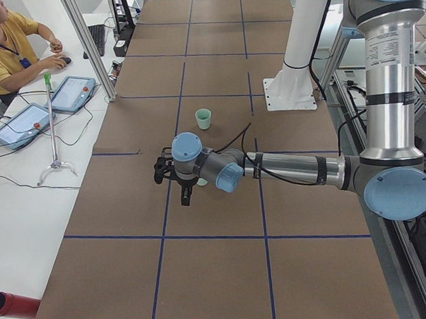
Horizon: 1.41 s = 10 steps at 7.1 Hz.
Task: Stack cups
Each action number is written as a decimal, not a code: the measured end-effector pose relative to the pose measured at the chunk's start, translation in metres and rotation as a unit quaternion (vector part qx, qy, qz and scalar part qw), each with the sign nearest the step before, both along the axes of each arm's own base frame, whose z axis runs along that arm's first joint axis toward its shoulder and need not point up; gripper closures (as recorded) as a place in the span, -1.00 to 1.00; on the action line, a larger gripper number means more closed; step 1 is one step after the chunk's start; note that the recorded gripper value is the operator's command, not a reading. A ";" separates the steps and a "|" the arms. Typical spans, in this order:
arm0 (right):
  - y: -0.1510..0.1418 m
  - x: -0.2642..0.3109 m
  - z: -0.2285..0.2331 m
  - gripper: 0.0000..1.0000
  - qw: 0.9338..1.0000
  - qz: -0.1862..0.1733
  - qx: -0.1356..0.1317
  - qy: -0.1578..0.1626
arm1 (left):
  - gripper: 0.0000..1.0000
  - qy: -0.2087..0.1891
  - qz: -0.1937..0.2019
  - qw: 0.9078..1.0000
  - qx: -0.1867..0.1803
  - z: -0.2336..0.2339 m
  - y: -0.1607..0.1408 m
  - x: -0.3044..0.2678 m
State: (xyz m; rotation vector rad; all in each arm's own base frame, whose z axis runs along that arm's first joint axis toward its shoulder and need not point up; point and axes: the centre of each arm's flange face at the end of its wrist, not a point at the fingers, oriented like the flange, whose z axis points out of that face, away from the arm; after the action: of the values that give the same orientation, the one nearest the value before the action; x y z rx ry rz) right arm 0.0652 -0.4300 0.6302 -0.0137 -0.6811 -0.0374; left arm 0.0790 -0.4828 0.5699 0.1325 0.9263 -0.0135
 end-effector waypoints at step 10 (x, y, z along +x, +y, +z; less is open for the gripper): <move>0.000 0.000 0.000 -1.00 1.000 0.000 0.000 0.000 | 1.00 -0.025 -0.012 0.999 -0.030 -0.007 0.017 0.121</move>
State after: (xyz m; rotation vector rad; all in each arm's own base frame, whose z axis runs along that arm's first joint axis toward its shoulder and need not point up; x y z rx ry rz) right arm 0.0656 -0.4298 0.6303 -0.0137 -0.6811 -0.0364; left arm 0.1996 -0.4662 0.5628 0.0883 0.8725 -0.0596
